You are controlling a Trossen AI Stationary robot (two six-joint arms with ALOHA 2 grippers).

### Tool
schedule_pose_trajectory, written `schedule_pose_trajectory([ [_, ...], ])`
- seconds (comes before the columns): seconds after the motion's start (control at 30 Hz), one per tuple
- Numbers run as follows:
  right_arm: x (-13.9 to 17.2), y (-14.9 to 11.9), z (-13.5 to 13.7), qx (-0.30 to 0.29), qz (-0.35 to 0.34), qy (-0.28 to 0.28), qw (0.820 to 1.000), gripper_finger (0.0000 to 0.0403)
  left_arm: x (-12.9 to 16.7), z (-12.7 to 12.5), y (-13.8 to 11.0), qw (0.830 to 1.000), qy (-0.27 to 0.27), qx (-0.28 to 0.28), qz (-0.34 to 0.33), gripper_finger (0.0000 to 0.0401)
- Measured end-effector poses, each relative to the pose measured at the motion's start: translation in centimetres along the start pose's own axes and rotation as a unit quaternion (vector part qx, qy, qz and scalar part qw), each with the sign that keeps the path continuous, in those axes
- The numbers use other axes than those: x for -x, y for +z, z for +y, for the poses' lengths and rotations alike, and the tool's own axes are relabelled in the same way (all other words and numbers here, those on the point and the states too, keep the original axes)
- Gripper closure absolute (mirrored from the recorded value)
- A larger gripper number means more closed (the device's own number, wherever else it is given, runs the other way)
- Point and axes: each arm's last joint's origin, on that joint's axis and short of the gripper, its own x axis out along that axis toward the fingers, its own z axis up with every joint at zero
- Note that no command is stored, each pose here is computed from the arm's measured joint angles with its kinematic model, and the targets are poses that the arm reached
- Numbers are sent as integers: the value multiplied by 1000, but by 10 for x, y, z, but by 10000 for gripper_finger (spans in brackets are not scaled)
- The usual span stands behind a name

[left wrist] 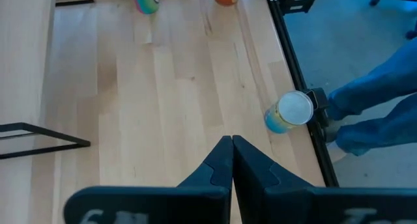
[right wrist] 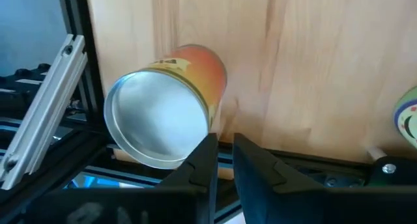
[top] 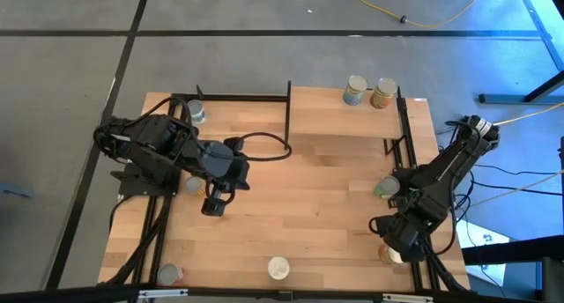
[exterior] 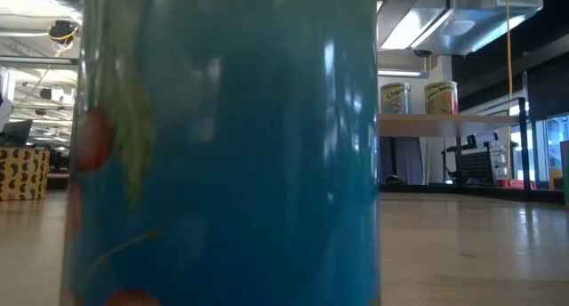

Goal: Pick and place cans onto a shelf
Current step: Put the orange canned good on the shelf

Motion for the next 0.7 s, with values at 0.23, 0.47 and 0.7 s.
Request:
schedule_pose_trajectory([
  [0.23,0,2,2,26,-9,9,1000,352,0,0,0,1000,0,0,0,401],
  [0.47,0,3,3,26,-14,16,999,352,0,0,0,1000,0,0,0,401],
  [0.7,-15,1,-1,14,5,32,999,352,0,0,0,1000,0,0,0,401],
])
